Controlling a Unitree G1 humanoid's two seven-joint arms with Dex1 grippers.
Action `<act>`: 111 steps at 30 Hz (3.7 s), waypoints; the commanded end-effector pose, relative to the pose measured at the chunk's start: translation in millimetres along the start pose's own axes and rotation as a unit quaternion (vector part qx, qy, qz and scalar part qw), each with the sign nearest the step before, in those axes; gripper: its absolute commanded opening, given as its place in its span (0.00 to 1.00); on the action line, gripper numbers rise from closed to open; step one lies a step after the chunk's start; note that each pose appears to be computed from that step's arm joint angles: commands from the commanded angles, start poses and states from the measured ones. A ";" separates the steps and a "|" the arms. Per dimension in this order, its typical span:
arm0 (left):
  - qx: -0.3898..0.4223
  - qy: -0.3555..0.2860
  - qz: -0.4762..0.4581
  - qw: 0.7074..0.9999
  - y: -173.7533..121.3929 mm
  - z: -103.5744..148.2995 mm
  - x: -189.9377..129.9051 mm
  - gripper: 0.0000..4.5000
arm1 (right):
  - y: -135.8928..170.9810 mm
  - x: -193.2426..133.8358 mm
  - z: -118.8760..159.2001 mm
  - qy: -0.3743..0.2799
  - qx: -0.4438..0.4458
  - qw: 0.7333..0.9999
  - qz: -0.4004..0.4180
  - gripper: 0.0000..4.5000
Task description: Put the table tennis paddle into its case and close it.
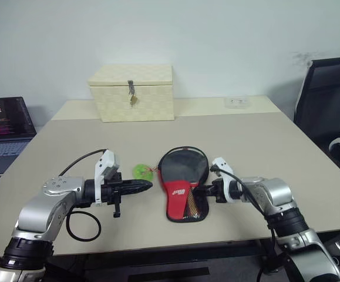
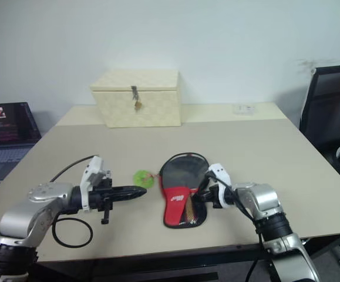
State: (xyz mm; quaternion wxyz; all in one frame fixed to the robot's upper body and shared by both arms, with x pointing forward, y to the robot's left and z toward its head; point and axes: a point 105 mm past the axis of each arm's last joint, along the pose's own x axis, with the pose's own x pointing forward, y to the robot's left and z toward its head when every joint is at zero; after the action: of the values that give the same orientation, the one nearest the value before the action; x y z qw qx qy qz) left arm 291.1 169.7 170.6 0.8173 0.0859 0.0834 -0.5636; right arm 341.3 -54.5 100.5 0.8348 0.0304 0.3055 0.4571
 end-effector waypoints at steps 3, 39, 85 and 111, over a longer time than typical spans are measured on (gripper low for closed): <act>0.011 -0.005 -0.019 1.000 -13.2 6.5 -1.5 0.00 | 29.5 0.3 -6.7 0.003 -0.006 0.999 0.047 0.00; -0.018 -0.010 0.054 0.998 4.0 0.1 -6.5 0.00 | 54.3 -74.3 35.5 -0.097 -0.146 0.984 0.017 0.98; -0.121 0.096 0.234 0.960 105.9 -79.1 32.7 0.10 | 53.9 5.1 41.5 -0.117 -0.154 0.981 0.002 1.00; 0.053 0.127 0.364 0.921 167.3 -2.4 68.6 0.02 | 17.9 39.0 -9.8 -0.037 -0.111 0.991 -0.058 1.00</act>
State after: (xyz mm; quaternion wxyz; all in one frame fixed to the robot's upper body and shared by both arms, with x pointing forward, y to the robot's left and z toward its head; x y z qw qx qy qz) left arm 462.7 165.6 134.0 0.9372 0.1951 0.1603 -0.2407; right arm 343.3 -10.7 99.8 0.8732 -0.0562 0.1833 0.4480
